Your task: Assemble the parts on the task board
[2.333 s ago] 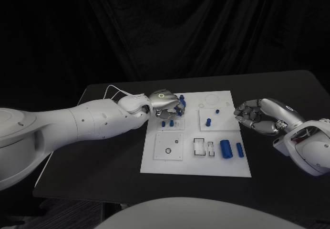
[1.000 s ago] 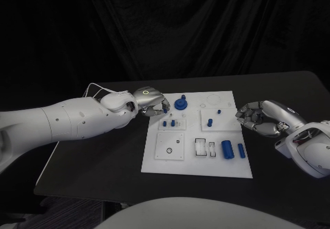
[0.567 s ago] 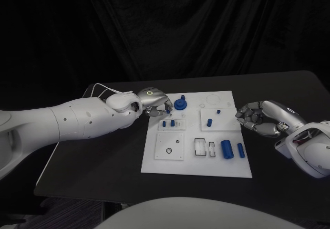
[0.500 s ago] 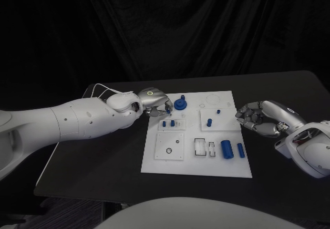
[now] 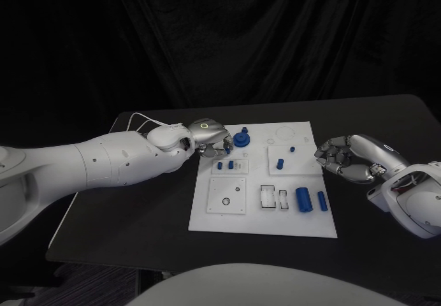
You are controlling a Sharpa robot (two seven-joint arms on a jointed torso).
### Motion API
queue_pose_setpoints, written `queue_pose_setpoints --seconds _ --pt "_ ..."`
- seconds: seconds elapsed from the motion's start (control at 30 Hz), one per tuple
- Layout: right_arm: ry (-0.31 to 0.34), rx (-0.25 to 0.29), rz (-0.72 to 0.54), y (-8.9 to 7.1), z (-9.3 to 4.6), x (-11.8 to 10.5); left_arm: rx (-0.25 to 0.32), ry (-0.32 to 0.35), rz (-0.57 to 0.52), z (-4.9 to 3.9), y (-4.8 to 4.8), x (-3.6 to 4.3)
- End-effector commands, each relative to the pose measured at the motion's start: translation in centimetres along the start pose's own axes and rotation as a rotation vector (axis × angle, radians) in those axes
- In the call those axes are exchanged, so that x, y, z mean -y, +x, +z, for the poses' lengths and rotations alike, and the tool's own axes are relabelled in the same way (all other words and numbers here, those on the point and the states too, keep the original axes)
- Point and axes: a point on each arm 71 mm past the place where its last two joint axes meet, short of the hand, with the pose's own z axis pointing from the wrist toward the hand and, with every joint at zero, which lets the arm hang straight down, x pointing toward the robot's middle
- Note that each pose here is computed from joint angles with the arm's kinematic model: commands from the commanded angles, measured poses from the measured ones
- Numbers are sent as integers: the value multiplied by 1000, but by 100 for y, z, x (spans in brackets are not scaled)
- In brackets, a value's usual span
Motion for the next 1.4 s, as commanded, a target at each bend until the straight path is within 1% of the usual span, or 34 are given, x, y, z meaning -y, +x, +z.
queue_pose_setpoints --seconds 0.03,0.4,0.73,1.2,1.4 --pt "10 -6 0 11 -4 3 -18 0 -6 9 31 13" --pt "19 -7 21 13 0 9 -28 10 -12 17 51 44" --pt "23 -9 29 17 6 10 -24 25 -14 9 51 69" --pt "23 -13 30 26 15 5 -27 32 -17 8 64 81" --pt "24 -15 31 28 16 5 -35 24 -18 10 83 72"
